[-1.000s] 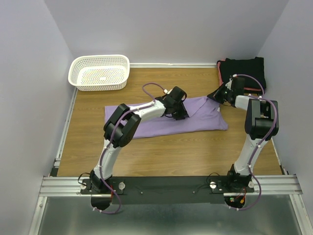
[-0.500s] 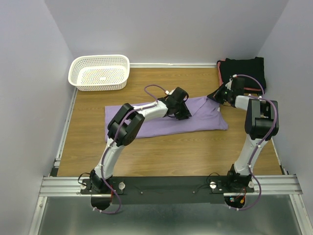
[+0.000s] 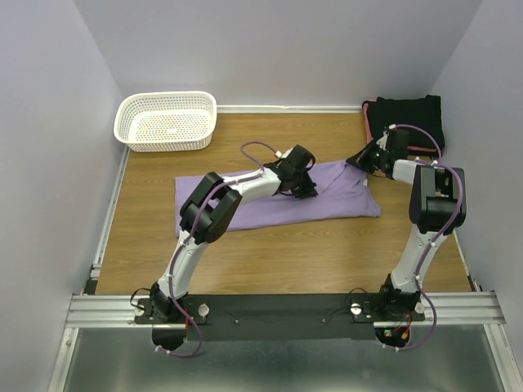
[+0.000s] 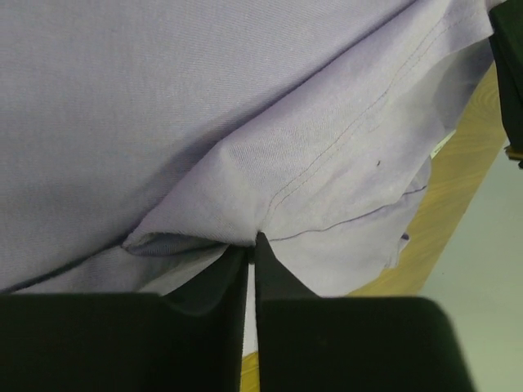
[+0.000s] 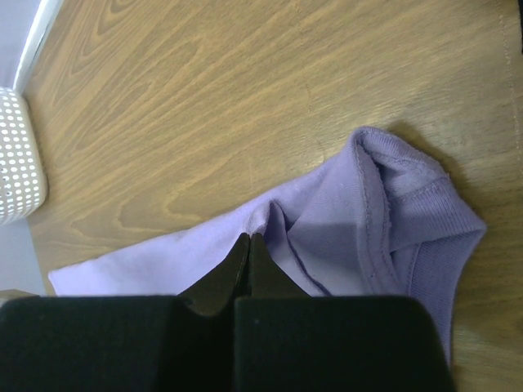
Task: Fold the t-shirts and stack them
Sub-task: Fold the tshirt
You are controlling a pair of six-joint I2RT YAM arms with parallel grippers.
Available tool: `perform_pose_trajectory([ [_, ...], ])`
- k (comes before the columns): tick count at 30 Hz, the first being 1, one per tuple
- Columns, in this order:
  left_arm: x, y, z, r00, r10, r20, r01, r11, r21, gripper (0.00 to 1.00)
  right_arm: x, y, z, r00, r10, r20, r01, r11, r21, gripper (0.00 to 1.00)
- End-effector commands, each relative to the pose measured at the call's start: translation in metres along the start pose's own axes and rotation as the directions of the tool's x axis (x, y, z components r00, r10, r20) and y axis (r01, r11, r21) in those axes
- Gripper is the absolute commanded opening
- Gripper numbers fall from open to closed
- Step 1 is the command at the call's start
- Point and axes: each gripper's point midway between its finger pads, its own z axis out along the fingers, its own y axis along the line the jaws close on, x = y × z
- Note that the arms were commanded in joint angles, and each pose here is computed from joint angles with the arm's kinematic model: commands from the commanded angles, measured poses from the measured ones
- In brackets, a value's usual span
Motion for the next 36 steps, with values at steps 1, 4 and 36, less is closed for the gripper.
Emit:
perform_pose_trajectory([
  [1,-0.002,0.001,0.002,1.000,0.007,0.029,-0.007,1.000,-0.010,0.05,0.001,0.010,-0.010,1.000,-0.017,0.005,0.017,1.000,-0.015,0.01],
  [4,-0.002,-0.001,0.000,0.999,0.017,0.030,-0.017,1.000,-0.006,0.00,0.000,0.011,-0.014,0.999,-0.027,0.019,0.027,1.000,-0.006,0.01],
  [36,-0.012,-0.009,-0.037,0.999,0.050,-0.018,-0.049,0.997,0.062,0.00,0.019,-0.030,-0.067,0.996,-0.083,0.043,0.071,0.970,0.231,0.00],
])
